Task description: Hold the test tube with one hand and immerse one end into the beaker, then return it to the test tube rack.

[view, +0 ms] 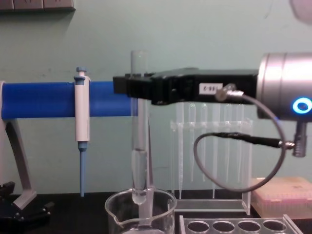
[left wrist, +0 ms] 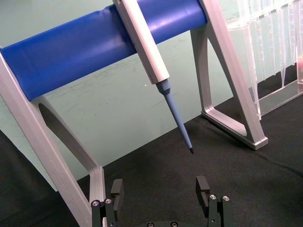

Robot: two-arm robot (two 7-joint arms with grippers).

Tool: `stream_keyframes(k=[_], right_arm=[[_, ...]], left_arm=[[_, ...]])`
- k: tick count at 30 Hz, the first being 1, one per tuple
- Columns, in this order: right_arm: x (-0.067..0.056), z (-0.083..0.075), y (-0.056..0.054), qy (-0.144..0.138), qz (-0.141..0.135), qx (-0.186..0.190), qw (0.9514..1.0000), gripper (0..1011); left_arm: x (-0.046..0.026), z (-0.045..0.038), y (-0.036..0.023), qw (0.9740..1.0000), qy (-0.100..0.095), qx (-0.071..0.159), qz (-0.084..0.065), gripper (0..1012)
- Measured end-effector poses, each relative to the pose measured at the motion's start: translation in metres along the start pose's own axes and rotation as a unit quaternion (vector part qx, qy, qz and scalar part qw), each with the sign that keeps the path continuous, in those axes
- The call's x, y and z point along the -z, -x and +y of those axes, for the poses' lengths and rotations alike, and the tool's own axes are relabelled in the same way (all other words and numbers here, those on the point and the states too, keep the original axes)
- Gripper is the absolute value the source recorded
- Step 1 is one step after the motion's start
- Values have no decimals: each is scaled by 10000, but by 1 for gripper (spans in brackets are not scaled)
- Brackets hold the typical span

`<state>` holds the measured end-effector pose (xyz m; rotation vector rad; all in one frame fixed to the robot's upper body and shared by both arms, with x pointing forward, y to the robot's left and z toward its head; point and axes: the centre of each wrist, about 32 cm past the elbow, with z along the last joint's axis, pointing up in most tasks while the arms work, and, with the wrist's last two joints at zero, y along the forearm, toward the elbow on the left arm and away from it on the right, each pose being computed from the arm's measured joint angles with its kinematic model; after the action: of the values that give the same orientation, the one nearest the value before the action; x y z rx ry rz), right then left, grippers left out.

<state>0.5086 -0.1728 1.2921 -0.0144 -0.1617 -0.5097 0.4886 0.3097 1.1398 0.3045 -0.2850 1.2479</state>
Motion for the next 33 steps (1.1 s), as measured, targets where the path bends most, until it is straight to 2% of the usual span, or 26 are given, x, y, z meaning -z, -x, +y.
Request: stream_keyframes(k=[2, 9, 16, 33], right_arm=[[69, 55, -15, 37, -14, 38, 10000, 224], [208, 115, -52, 100, 0, 130, 9999, 224], [407, 163, -76, 208, 23, 234, 9995, 224], [689, 204, -56, 219, 130, 310, 9992, 224]], left_arm=[[0, 0, 0, 10000, 0, 0, 0, 1000], [0, 0, 0, 10000, 0, 0, 0, 1000], [-1, 0, 0, 10000, 1, 0, 0, 1000], [0, 0, 0, 10000, 0, -1, 0, 1000]])
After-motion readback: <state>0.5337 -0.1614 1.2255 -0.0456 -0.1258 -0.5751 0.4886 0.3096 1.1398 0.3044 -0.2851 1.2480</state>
